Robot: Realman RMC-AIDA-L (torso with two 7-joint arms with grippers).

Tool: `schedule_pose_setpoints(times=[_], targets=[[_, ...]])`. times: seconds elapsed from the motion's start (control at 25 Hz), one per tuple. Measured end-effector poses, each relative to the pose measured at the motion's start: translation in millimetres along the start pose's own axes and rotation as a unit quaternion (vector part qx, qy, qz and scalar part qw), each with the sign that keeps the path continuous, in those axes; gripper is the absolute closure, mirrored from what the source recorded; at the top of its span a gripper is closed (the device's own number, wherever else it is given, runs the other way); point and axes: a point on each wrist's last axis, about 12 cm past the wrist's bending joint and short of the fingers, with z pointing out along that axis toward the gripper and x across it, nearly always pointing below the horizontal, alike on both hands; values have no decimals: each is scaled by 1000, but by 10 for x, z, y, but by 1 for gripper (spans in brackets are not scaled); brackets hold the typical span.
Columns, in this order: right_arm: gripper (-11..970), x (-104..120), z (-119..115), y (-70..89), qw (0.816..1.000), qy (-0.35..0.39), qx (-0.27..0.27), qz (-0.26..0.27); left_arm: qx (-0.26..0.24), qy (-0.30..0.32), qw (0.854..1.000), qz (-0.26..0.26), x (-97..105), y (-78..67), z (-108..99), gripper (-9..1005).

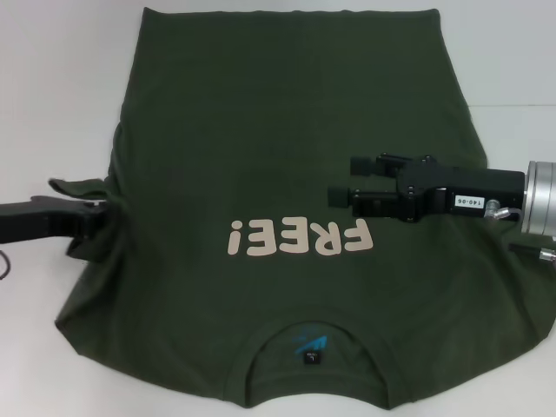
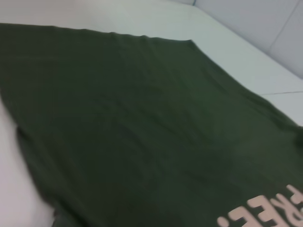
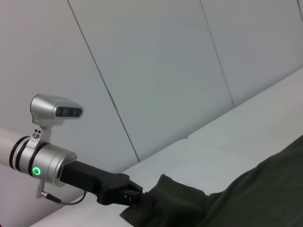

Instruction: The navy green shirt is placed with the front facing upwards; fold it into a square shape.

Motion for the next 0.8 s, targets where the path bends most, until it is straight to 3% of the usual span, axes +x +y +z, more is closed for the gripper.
schedule_pose_setpoints(times=[0.48, 0.8], targets=[[48, -32, -12, -10, 1000, -2, 2, -6, 57, -7, 998, -9, -151, -256, 291, 916], [48, -49, -85, -36, 1000, -8, 8, -6, 98, -9, 994, -47, -149, -416, 641, 895]])
